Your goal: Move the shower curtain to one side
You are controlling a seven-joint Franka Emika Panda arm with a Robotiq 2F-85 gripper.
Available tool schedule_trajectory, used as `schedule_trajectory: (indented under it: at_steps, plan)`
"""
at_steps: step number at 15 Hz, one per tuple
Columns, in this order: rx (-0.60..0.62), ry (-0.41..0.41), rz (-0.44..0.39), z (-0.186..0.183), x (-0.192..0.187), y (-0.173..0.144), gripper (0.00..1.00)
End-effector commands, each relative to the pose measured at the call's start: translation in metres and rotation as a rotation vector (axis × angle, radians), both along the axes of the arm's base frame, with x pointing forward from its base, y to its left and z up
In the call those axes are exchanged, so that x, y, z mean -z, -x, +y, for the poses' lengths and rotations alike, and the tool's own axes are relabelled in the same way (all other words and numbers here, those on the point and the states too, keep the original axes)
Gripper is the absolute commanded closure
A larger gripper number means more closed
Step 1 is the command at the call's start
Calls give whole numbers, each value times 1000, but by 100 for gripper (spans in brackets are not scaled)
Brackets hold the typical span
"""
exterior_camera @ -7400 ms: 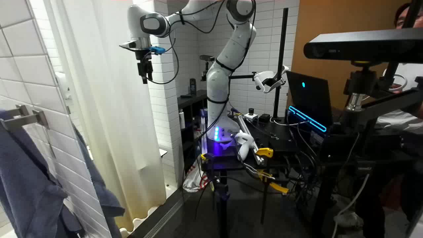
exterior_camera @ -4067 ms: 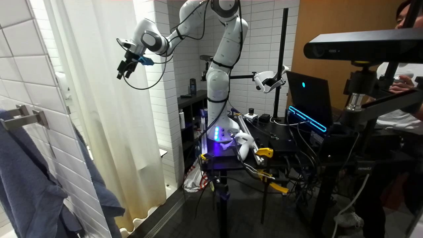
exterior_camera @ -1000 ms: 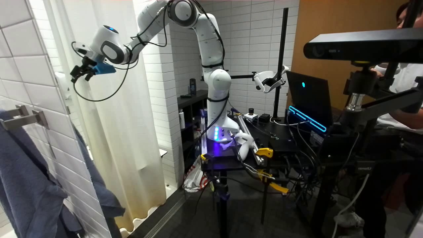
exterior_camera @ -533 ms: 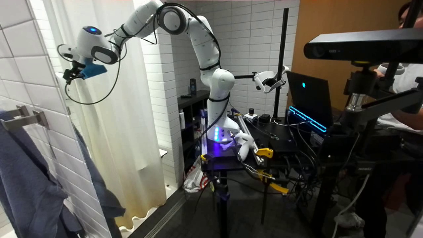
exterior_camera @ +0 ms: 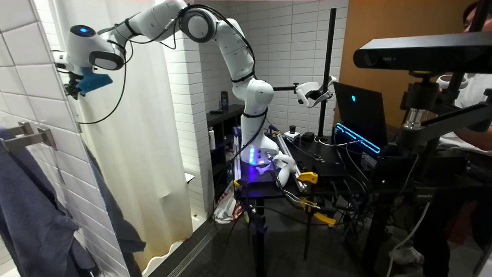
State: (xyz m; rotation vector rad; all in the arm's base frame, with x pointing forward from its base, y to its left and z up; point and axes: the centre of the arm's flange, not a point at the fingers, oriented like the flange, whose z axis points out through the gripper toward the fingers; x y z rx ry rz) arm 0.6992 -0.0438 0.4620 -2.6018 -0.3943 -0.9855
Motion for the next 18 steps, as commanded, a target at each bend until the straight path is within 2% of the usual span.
schedule_trajectory:
  at_steps: [1,2,6,7,8,11,18]
  plan:
    - [-58,-39,20,-7,-2,-6,95]
    - [-72,-48,29,-8,-2,-5,99]
    - [-147,-57,59,-10,-3,-3,100]
    - [-175,-58,61,-10,-4,-3,74]
    - [-193,-58,60,-10,-5,-2,73]
    - [-238,-64,54,-13,-10,-3,57]
    - [-299,-100,39,-9,-16,-5,8]
